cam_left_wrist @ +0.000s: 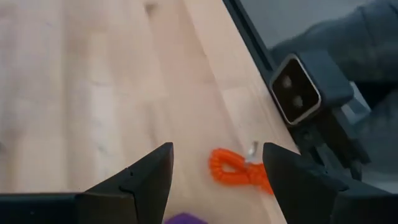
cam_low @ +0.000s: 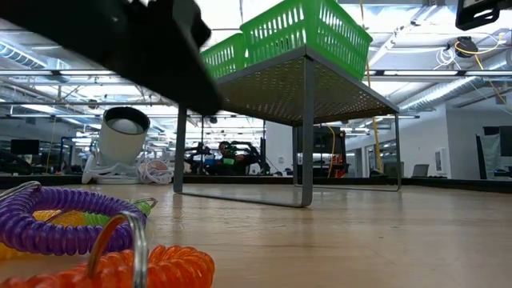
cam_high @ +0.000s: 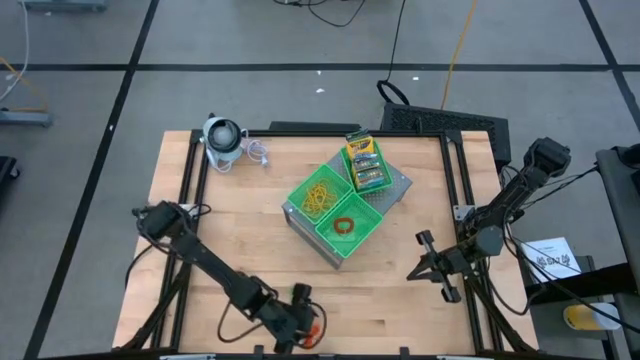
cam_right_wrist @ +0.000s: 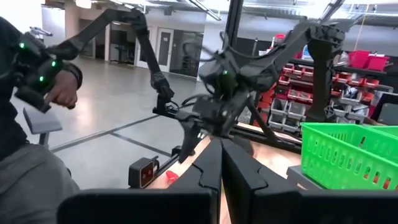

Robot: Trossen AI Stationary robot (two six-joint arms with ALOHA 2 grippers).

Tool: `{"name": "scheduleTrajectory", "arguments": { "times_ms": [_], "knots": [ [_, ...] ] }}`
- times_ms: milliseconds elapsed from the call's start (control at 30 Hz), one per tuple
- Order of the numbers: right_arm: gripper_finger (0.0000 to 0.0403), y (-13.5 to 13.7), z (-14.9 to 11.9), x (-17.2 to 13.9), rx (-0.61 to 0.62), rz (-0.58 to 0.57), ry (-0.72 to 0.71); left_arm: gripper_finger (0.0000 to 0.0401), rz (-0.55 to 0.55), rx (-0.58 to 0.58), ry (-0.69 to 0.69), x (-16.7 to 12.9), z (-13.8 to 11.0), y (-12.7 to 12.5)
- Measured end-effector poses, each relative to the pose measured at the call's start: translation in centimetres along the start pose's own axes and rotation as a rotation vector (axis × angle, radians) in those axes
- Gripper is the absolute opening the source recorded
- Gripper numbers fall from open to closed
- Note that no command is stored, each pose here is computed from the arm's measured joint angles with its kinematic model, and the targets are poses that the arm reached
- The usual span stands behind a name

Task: Pick & Place Office Desk Supplies
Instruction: Put the orange spring keychain into the bottom green bin on the shelf

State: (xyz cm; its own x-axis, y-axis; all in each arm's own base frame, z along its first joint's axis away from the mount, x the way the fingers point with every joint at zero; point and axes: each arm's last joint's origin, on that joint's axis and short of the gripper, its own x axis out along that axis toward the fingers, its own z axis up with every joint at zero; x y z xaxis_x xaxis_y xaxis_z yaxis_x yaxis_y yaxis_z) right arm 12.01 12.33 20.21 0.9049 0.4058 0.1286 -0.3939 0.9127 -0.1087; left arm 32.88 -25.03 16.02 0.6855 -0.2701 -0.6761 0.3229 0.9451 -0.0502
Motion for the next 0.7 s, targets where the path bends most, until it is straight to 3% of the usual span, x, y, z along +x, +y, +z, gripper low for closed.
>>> {"name": "scheduleTrajectory", "arguments": {
  "times_ms": [400,700],
  "knots": [
    [0.0000,0.0,0.2,0.0,0.031,-0.002,-0.015,0.0247,-0.120,-0.026,0.009,3.2,-1.8,-0.6],
    [0.0000,-0.1,0.3,0.0,0.037,-0.004,-0.032,0.0133,-0.097,0.000,0.050,3.2,-2.1,-0.4]
  ]
}}
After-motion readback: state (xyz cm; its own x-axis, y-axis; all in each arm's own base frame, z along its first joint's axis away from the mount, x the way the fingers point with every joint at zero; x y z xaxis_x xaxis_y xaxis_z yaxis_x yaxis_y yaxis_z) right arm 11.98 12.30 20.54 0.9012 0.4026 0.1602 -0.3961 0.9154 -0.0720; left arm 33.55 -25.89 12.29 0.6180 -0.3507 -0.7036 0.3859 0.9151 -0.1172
